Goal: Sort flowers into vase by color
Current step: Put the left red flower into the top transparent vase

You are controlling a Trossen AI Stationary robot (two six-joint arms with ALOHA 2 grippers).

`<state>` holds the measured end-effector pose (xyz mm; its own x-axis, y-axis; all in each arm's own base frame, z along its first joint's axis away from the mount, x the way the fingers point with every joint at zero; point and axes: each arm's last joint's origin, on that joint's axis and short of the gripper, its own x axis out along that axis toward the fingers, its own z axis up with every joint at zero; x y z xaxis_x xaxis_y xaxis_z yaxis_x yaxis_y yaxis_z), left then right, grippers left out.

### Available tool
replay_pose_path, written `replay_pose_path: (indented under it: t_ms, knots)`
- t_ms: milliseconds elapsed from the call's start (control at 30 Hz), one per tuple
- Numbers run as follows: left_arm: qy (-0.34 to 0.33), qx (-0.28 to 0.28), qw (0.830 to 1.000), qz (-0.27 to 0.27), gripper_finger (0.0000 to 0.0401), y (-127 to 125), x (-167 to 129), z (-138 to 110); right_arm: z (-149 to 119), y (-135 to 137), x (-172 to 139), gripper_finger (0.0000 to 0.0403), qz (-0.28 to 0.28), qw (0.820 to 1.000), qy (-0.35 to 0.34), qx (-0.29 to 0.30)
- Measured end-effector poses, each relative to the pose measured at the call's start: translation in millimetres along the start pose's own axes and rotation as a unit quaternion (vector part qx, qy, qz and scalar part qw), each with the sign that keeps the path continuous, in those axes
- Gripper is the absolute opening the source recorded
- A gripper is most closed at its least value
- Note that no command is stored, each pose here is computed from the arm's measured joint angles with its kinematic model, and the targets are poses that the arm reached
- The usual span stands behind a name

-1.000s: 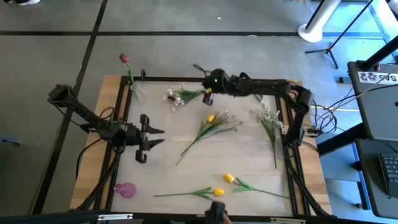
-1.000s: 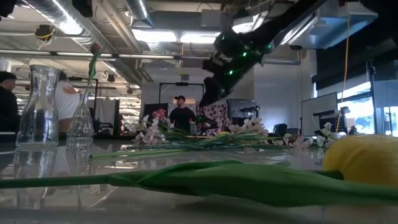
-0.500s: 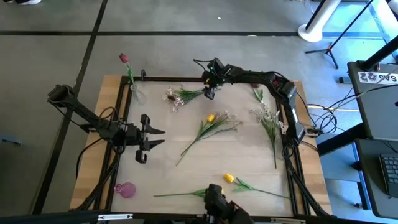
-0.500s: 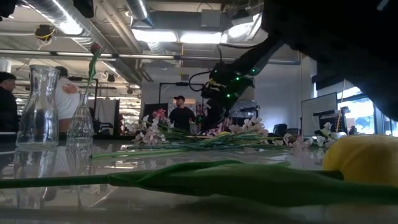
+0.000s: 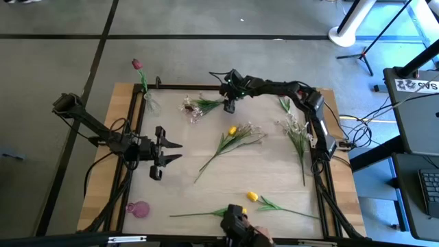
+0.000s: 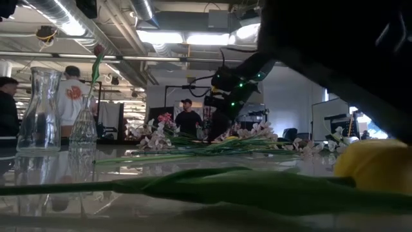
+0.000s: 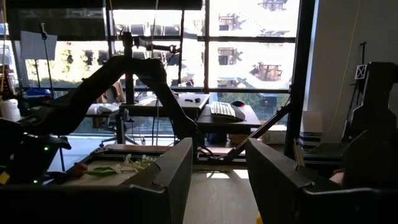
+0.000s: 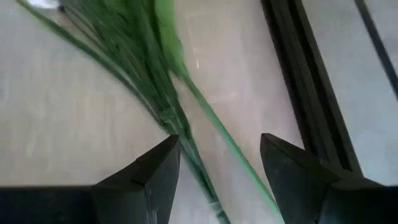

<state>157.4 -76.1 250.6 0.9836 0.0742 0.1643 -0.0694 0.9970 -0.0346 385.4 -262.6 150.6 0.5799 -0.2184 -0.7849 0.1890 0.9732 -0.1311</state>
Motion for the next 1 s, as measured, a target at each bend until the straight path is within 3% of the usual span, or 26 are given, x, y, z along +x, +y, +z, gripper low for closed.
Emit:
replay_pose_path:
  t_ms: [433,600,767,867,1000]
  knots:
    - [0.000,0.002,1.000,0.000,0.0146,-0.1,0.0,-0.1,-30.1,-9.6,-6.5,0.0223,0.063,0.992,0.105,0.011]
    - [0.000,0.001,1.000,-0.002,0.0146,-0.5,-0.3,-0.1,-33.0,18.7,-13.6,0.0223,0.111,0.977,0.182,-0.002]
    - [0.002,0.001,1.000,-0.002,0.0146,-0.6,-0.3,-0.5,-30.4,47.5,-21.1,0.0223,0.112,0.962,0.247,-0.042]
    - [0.004,-0.002,1.000,-0.002,0.0146,-0.6,-0.3,-0.8,-23.8,55.5,-30.1,0.0223,0.114,0.963,0.238,-0.052]
    - [0.005,-0.007,1.000,-0.002,0.0146,-0.6,-0.2,-1.1,-4.7,50.0,-37.9,0.0223,0.081,0.983,0.160,-0.051]
